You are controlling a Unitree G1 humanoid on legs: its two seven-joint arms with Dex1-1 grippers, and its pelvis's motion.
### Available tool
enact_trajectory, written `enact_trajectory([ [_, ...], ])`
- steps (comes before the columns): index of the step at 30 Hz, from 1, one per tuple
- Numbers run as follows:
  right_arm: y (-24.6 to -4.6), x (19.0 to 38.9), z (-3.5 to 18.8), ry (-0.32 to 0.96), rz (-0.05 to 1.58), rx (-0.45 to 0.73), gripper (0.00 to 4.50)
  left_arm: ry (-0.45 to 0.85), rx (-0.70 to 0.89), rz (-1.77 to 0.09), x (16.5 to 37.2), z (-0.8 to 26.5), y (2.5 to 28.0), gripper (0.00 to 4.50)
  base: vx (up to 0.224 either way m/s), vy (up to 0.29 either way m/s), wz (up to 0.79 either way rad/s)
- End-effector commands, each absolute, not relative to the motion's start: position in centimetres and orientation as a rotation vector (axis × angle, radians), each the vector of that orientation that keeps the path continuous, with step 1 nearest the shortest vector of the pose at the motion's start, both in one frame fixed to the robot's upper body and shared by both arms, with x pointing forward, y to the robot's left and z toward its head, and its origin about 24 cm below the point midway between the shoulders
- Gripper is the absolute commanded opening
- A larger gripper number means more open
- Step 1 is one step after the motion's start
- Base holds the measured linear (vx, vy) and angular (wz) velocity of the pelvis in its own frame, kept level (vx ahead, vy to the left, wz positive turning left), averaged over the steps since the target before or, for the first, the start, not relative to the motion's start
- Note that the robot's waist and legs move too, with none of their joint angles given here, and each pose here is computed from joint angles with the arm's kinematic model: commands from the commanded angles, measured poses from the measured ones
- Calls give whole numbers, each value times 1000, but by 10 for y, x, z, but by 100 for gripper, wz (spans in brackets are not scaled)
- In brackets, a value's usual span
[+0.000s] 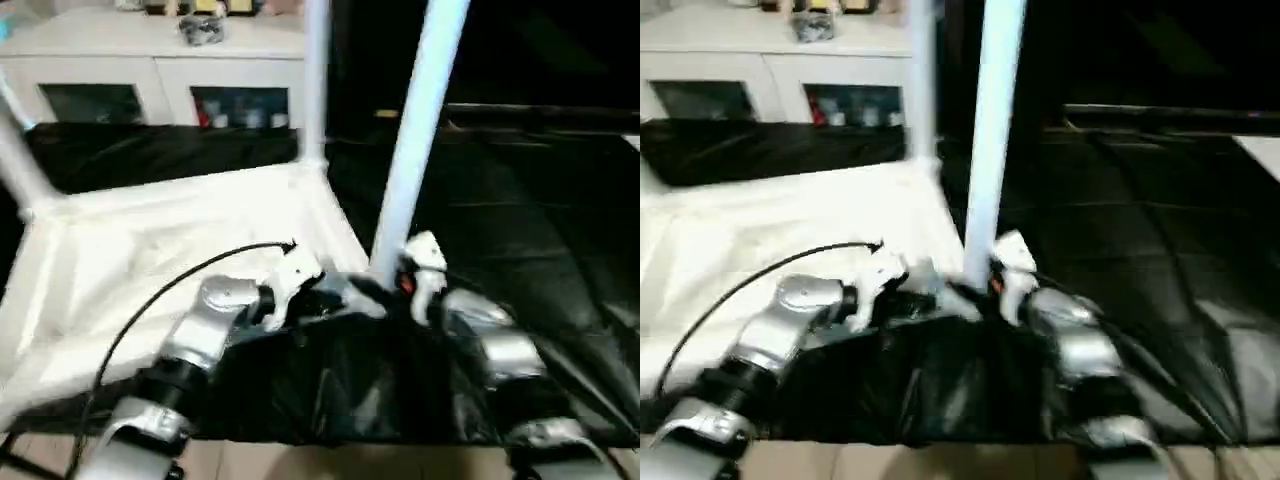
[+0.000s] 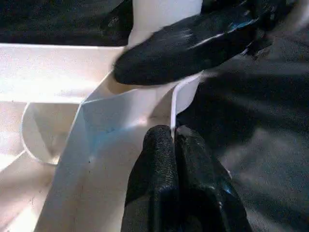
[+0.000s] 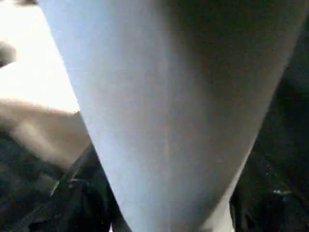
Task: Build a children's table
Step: Rotate leg to tighten
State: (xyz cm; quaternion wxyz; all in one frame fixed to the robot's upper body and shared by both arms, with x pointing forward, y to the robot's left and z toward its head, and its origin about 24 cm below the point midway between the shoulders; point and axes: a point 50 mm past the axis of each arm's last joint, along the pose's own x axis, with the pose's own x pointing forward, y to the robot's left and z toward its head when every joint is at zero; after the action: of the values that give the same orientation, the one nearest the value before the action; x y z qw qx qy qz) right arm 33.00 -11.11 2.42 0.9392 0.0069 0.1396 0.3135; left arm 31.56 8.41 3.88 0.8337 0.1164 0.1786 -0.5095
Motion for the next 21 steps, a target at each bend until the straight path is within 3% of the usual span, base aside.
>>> enact_trajectory([
  [1, -68, 317, 3, 388, 706, 14, 261, 259, 218, -1110, 316, 58, 45, 0, 0, 0, 0],
  [6, -53, 320, 11, 318, 712, 34, 261, 241, 237, -1077, 319, 58, 38, 0, 0, 0, 0],
  [8, -52, 321, 14, 301, 708, 75, 313, 236, 251, -1078, 319, 58, 39, 0, 0, 0, 0],
  [11, -55, 321, 16, 285, 724, 106, 329, 228, 254, -1080, 318, 58, 42, 0, 0, 0, 0],
  [12, -56, 321, 16, 279, 728, 98, 353, 227, 257, -1080, 318, 58, 43, 0, 0, 0, 0],
  [19, -94, 318, 25, 241, 818, 9, 369, 228, 268, -1102, 314, 55, 47, 0, 0, 0, 0],
  [21, -121, 310, 27, 250, 907, -38, 369, 227, 271, -1107, 313, 55, 48, 0, 0, 0, 0],
])
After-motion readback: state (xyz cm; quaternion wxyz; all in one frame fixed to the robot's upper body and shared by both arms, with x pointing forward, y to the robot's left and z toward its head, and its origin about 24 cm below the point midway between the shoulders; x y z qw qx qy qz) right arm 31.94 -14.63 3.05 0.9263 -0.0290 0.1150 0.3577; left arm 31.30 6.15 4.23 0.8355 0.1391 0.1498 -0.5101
